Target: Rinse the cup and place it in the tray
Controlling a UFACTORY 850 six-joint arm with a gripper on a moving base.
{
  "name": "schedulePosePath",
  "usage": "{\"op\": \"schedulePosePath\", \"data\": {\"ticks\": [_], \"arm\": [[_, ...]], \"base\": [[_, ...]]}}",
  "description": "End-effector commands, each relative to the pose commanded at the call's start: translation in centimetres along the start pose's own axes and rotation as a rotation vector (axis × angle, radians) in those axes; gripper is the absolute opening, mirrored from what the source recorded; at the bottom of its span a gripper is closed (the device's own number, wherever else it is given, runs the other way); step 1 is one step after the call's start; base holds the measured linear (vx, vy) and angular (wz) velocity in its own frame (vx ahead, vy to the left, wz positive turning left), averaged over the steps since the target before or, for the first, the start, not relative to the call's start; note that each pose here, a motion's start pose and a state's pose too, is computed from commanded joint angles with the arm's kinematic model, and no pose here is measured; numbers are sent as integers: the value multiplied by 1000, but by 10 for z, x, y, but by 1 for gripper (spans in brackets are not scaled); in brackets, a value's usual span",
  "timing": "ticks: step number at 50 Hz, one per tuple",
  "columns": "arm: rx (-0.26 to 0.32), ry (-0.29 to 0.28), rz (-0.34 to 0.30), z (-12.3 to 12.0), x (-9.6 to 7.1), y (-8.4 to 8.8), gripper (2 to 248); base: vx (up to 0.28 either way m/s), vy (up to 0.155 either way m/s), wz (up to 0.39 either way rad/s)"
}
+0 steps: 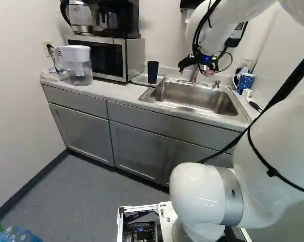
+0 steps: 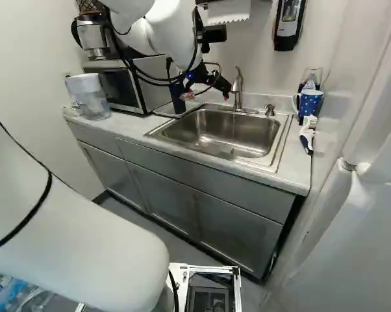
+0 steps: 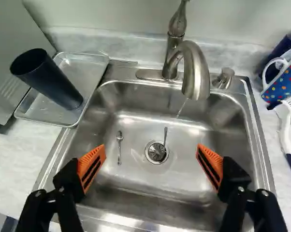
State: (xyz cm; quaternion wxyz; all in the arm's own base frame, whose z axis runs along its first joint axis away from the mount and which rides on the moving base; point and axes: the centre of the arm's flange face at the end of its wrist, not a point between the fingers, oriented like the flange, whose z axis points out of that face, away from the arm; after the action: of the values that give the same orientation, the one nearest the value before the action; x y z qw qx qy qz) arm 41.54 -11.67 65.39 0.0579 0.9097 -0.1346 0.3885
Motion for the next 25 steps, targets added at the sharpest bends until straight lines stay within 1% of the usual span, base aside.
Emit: {"op": "schedulePosePath", "data": {"ticks": [25], "arm": [[0,0,0,0,0,0,247]], "base": [[0,0,0]]}}
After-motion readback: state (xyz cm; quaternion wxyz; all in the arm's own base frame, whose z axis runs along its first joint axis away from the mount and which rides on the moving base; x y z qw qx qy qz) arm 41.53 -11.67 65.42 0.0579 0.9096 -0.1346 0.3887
